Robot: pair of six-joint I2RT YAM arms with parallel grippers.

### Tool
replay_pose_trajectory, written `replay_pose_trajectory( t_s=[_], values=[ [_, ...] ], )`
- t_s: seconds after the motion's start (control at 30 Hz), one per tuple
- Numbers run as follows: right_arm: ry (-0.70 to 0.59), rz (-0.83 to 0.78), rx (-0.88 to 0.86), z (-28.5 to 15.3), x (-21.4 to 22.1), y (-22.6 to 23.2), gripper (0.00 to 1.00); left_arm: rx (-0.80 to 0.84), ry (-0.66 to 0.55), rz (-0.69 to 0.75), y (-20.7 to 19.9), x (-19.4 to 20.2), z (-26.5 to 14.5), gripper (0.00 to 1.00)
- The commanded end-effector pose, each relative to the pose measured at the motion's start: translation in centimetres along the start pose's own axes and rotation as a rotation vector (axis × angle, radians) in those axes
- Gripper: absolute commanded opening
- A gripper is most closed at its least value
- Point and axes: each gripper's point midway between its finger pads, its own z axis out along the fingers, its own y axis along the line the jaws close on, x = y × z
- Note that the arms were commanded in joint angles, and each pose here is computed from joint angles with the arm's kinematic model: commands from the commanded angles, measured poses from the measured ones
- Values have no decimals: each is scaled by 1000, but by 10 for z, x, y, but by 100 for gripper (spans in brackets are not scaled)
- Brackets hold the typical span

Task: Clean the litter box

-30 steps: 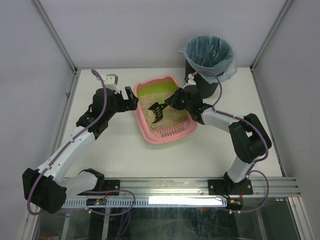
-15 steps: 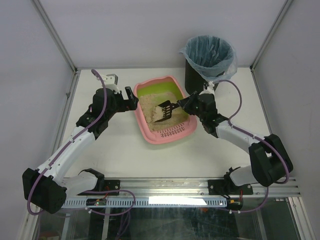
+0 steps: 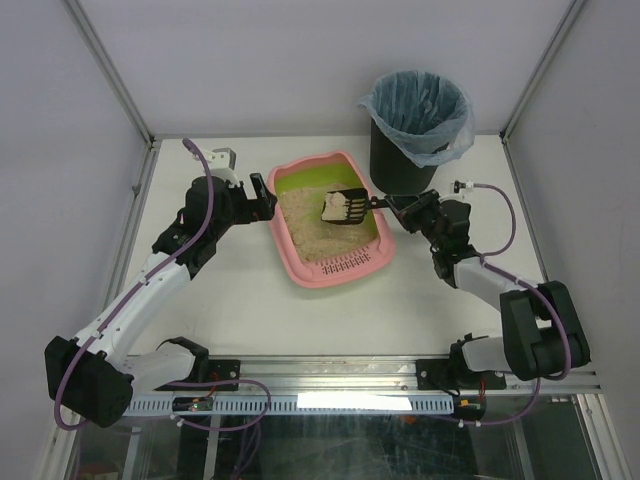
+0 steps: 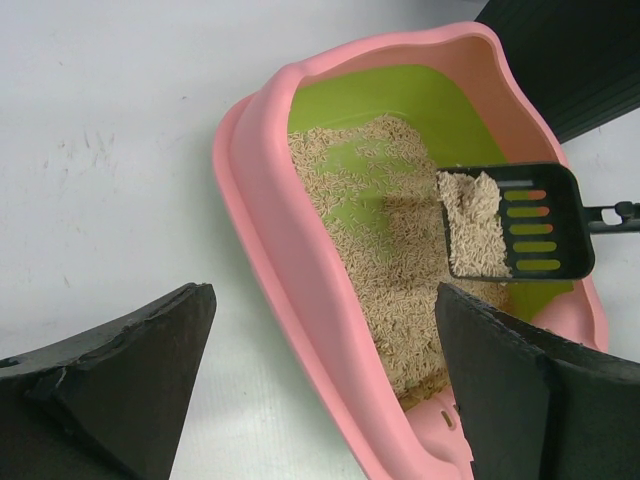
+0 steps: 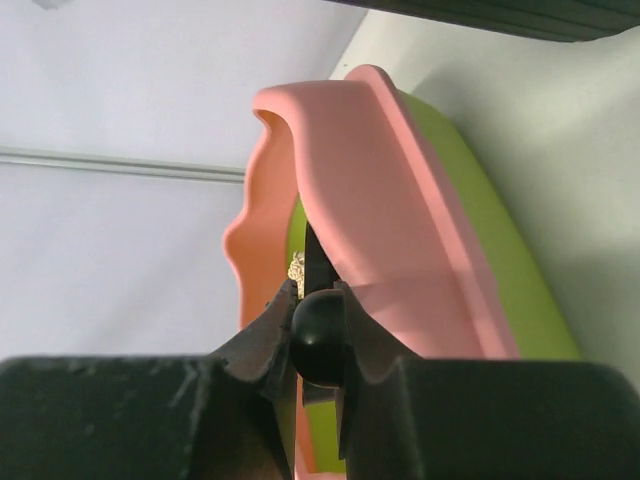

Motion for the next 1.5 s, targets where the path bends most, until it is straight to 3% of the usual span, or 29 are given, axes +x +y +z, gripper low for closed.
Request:
replay_pose_trajectory(
  t_s=[0.0, 0.07, 0.17, 0.33, 0.43, 0.57, 0.7, 0.8, 0.93, 1.07, 1.2, 1.33, 1.47],
  values=[
    [25, 121, -246, -4, -5, 58, 0, 27, -72, -23, -7, -25, -10, 97],
    [38, 130, -268, -4, -3, 61, 0, 25, -70, -24, -7, -25, -9, 97],
    [-46, 178, -202, -8, -27, 37, 0, 28, -78, -23, -8, -27, -12, 97],
    [47, 130, -289, -7, -3, 69, 0, 16, -84, -24, -6, -29, -9, 97],
    [-61, 204, -226, -11, -34, 44, 0, 33, -78, -25, -10, -31, -9, 96],
    [50, 130, -312, -7, -7, 82, 0, 15, -92, -33, -6, -31, -10, 97],
    [-46, 194, -267, -10, -36, 59, 0, 25, -83, -30, -8, -32, -11, 96],
    [62, 132, -321, -6, -6, 84, 0, 10, -93, -35, -5, -30, -11, 97],
    [-46, 188, -261, -9, -36, 58, 0, 18, -83, -25, -7, -31, -11, 96],
    [67, 81, -324, -6, -2, 92, 0, 7, -99, -31, -4, -32, -11, 97],
    [-56, 161, -286, -13, -39, 67, 0, 19, -88, -26, -8, -34, -11, 97],
    [81, 43, -324, -6, 3, 97, 0, 18, -98, -35, -7, -33, -9, 98],
    [-37, 123, -280, -9, -33, 71, 0, 34, -88, -32, -11, -34, -10, 96]
  ],
)
